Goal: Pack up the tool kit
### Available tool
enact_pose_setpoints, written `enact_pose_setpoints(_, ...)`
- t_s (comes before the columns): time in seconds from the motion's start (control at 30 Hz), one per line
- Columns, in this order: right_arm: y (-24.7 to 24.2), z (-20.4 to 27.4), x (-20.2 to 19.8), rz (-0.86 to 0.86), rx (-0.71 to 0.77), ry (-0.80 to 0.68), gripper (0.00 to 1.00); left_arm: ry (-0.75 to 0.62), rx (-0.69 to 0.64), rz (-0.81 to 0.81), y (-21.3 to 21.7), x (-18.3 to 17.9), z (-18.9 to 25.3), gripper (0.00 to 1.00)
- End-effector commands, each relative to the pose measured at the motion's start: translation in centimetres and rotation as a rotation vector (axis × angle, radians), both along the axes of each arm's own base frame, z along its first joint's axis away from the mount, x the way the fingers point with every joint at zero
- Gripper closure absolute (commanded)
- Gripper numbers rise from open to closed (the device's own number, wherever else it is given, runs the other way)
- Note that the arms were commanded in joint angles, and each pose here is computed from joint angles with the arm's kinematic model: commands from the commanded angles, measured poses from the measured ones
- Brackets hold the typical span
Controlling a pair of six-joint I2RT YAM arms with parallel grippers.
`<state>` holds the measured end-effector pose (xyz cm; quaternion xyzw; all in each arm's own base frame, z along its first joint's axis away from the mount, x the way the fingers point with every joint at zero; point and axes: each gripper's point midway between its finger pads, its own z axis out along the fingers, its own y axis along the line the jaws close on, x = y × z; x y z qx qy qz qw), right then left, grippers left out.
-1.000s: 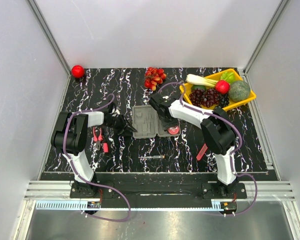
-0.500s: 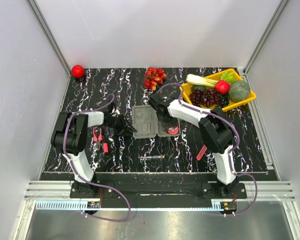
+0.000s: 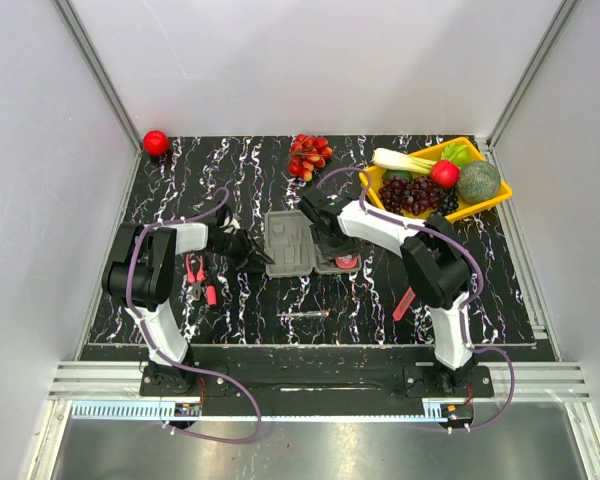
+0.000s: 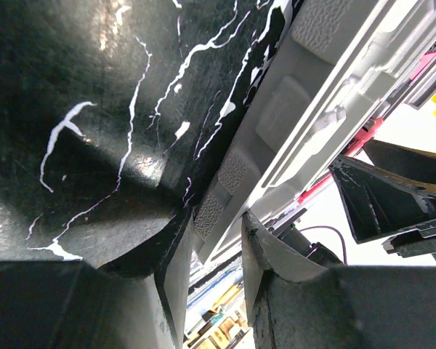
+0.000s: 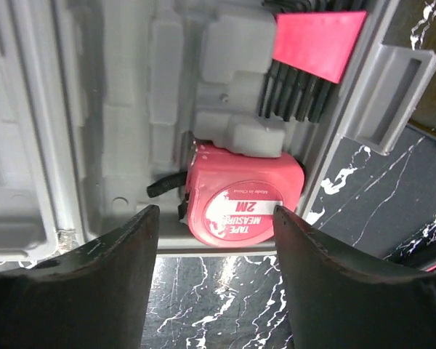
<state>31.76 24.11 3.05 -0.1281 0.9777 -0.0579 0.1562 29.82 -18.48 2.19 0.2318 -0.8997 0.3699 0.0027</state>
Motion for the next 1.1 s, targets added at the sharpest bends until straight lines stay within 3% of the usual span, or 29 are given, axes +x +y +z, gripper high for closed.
enact_pose_setpoints(0.0, -0.7, -0.1, -0.7, -0.07, 0.021, 0.008, 0.27, 0.054, 0.144, 0.042, 2.3, -0.8, -2.7, 0.89)
enact_pose_setpoints(0.13, 0.2, 6.3, 1.8, -0.116, 0.121, -0.171, 0.2, -0.017, 0.142, 0.036, 2.2, 0.7, -1.1, 0.7)
enact_pose_setpoints(0.3, -1.5, 10.2, 2.3, -0.239, 0.171, -0.29, 0.16, -0.155, 0.144, 0.033, 2.1, 3.3, 2.6, 0.45)
enact_pose_setpoints(0.5, -7.0, 10.1, 0.8, -0.513, 0.215, -0.321, 0.15, -0.306, 0.187, 0.036, 2.7, 5.3, 6.9, 0.21)
enact_pose_setpoints(0.67, -12.1, 7.8, -2.3, -0.747, 0.236, -0.283, 0.06, -0.379, 0.233, 0.034, 3.5, 5.2, 8.6, 0.04)
enact_pose_setpoints(0.73, -13.3, 6.9, -3.6, -0.801, 0.237, -0.268, 0.01, -0.395, 0.247, 0.038, 3.7, 5.1, 8.8, 0.01)
enact_pose_setpoints(0.9, -13.9, 5.0, -5.6, -0.841, 0.266, -0.204, 0.01, -0.449, 0.253, 0.005, 3.2, 5.1, 9.8, 0.03)
enact_pose_setpoints(1.07, -7.8, 6.5, -3.5, -0.562, 0.563, -0.172, 0.26, -0.515, 0.242, -0.093, 0.6, 4.7, 10.7, 0.2)
